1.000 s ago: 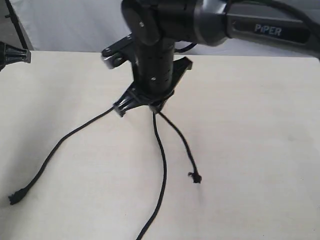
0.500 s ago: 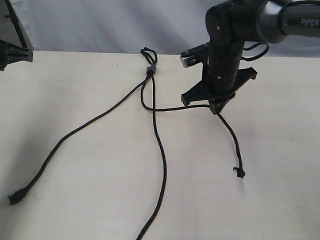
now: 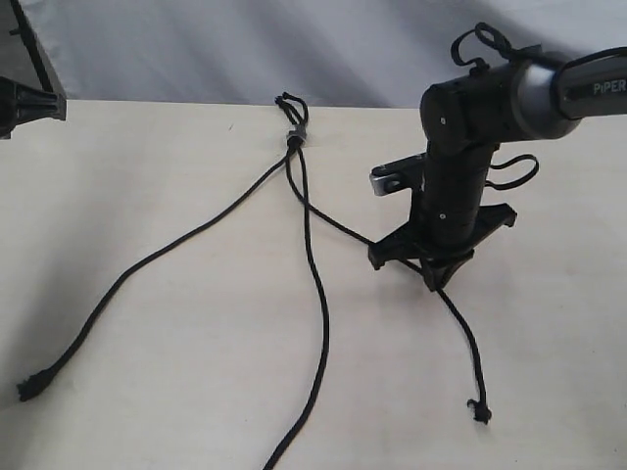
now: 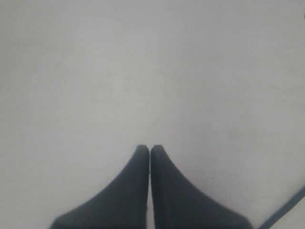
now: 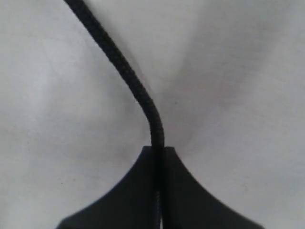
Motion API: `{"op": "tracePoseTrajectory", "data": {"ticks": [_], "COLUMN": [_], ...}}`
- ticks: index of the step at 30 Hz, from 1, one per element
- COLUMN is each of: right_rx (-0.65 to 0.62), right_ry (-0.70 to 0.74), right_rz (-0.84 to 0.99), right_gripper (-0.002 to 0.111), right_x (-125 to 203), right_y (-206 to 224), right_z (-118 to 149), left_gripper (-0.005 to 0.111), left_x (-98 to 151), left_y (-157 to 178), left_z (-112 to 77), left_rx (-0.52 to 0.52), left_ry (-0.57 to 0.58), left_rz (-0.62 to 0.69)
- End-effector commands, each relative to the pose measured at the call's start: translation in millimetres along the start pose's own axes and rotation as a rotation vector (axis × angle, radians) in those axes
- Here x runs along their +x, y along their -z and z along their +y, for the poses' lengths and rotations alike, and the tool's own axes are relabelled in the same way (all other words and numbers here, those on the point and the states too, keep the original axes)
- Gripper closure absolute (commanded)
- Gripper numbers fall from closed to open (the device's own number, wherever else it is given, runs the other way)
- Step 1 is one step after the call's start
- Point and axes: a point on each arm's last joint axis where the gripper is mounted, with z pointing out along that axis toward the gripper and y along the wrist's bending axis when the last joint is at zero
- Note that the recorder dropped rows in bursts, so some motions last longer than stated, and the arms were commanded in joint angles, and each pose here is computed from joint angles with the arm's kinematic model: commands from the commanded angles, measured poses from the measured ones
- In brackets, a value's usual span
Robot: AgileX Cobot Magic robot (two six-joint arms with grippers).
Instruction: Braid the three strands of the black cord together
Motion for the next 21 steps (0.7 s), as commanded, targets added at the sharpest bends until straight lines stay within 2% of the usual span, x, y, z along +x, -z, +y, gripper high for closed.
{"op": "tracePoseTrajectory", "data": {"ticks": [1,8,9,11,16,18,20,21], "right_rx": [-0.006,0.022,0.032,0.038,0.083,0.101,0.122,0.136], "right_ry": [0.001,0.034,0.038,0.049,0.160,0.187,0.199,0.206], "right_rz": [0.001,-0.006,-0.003,-0.002,-0.022,-0.046,-0.084,-0.115], "right_gripper": [0.109,0.108,0.105,0.093,0.051,0.042,0.040,0.040], "right_x": [4.9,4.9,5.2,5.8,5.2,4.2,3.4,3.5], "right_y": [-8.5,-9.3,-9.2,-9.0,-6.1,1.2,15.0,26.1], "right_z": [-1.2,-0.4,0.5,6.9,24.9,28.8,26.6,24.6], "left_gripper": [0.105,0.105,0.105,0.105,0.105,0.105,0.105,0.105], "left_x": [0.9,3.1,3.4,4.1,7.2,8.6,11.0,15.1], "left_y": [0.7,1.0,1.1,1.4,5.4,10.3,16.1,20.9], "left_z": [0.0,-6.0,-7.2,-10.2,-30.8,-47.7,-65.5,-80.3], "left_rx": [0.011,0.077,0.091,0.115,0.180,0.215,0.253,0.285], "left_ry": [0.015,-0.021,-0.019,-0.015,-0.070,-0.114,-0.164,-0.202], "left_rz": [-0.001,0.022,0.026,0.033,0.037,0.030,0.025,0.025]}}
